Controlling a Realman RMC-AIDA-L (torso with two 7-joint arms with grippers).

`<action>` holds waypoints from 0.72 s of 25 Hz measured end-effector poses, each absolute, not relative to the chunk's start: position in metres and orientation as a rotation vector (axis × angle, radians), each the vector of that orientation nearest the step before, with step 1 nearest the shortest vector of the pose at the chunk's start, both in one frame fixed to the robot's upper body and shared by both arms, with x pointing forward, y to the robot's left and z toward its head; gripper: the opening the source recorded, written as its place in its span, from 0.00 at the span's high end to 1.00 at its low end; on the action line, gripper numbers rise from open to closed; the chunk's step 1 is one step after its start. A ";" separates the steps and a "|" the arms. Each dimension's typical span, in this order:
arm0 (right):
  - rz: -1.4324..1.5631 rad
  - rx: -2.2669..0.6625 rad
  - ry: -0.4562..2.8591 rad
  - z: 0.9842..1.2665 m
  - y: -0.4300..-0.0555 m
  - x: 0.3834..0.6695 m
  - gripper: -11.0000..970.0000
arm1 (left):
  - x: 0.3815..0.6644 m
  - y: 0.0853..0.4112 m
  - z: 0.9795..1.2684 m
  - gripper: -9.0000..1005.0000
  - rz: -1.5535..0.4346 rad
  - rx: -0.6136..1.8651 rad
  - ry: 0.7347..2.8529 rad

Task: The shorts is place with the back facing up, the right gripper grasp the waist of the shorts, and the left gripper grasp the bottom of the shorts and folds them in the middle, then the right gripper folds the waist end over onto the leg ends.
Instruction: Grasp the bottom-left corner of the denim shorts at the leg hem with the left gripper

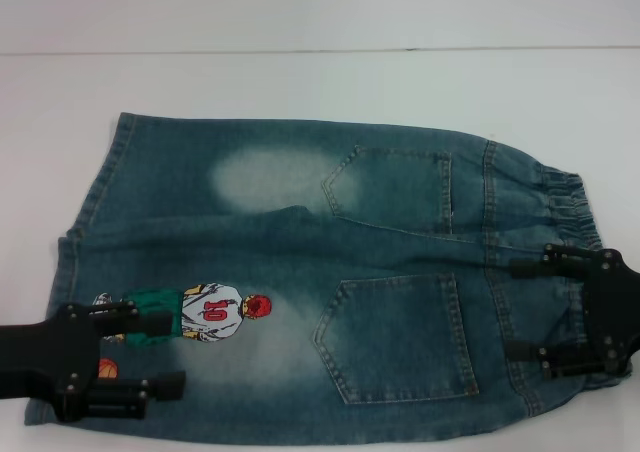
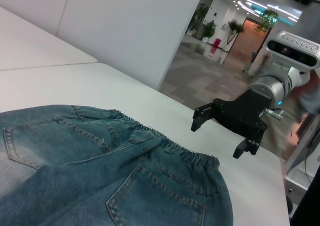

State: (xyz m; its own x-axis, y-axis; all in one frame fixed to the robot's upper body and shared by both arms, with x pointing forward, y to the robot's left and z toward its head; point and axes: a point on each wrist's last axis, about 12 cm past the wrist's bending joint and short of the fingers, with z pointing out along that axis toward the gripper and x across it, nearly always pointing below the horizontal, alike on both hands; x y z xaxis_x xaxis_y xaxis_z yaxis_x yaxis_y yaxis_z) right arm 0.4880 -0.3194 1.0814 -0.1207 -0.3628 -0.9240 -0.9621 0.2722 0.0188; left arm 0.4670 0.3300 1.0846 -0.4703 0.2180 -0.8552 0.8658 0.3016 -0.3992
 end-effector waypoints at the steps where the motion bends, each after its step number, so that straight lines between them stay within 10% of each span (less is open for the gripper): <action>1: 0.849 -1.237 1.654 1.082 -0.319 0.488 0.05 | 0.467 0.330 1.085 0.17 -1.184 0.967 1.875; 18: 0.892 -1.287 1.588 1.075 -0.271 0.513 0.05 | 0.470 0.326 1.083 0.17 -1.185 0.995 1.881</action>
State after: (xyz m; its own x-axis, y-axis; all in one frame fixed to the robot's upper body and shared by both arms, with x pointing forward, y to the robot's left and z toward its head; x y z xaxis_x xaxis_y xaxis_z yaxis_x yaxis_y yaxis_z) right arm 0.5131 -0.2711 1.0748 -0.0758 -0.3470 -0.9348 -0.9788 0.2049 0.0033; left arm 0.4700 0.3261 1.0833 -0.4670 0.2399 -0.8511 0.8712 0.2894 -0.3965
